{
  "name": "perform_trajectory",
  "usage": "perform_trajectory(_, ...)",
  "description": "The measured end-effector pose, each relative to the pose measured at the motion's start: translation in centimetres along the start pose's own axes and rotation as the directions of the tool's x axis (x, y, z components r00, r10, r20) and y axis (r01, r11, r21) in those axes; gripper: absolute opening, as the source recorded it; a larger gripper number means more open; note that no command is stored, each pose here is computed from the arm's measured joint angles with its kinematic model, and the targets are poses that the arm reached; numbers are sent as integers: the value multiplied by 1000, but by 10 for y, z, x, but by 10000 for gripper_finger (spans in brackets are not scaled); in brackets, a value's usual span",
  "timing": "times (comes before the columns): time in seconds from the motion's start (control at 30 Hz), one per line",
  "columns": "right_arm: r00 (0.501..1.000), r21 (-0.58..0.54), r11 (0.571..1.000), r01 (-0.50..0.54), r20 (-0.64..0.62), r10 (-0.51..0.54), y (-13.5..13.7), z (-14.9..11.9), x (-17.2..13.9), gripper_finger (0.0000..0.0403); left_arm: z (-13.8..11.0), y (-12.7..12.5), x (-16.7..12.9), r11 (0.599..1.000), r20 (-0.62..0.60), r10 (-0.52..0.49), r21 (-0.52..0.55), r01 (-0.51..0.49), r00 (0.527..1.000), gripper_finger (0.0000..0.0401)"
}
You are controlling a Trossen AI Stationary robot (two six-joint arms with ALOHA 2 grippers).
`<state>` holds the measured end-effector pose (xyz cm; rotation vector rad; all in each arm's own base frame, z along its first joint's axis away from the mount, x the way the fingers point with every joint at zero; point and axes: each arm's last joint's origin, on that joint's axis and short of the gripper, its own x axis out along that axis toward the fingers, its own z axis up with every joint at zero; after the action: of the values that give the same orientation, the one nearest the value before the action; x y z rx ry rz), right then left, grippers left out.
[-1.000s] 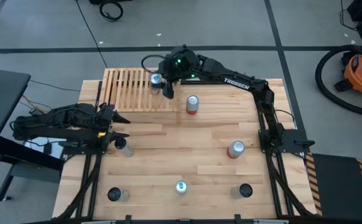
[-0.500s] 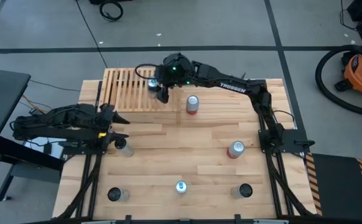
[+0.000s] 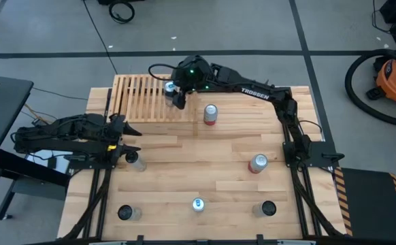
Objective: Place canned beverage on shelf
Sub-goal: Put the top blue soda can on the shelf
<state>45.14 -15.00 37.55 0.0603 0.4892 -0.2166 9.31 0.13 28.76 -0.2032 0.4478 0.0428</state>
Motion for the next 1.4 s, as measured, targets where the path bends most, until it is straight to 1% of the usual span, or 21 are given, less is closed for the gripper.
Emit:
perform_trajectory(0.33,1000,-19,1000,-14,-24,14,7,-2,1,271,0,0,0,1000,1,0,0,0,1000,314)
perform_trajectory(0.57,1000,-40,999,-19,-13,18,11,0,-1,299,0,0,0,1000,1,0,0,0,1000,314)
perform_trajectory(0.67,1000,-40,999,3,-15,-3,10,0,-1,311,0,0,0,1000,1,0,-1,0,1000,314)
perform_trajectory(0.77,1000,-37,999,26,-16,-26,10,0,-1,318,0,0,0,1000,1,0,-1,0,1000,314)
perform_trajectory(0.9,1000,-38,999,26,-12,-26,10,1,-2,323,0,0,0,1000,1,0,-1,0,1000,314)
perform_trajectory(1.17,999,-77,997,25,35,-22,15,10,-14,323,0,0,0,1000,1,0,-1,0,1000,314)
perform_trajectory(1.4,998,-75,997,32,58,-28,14,18,-34,323,0,0,0,1000,2,0,-2,0,1000,314)
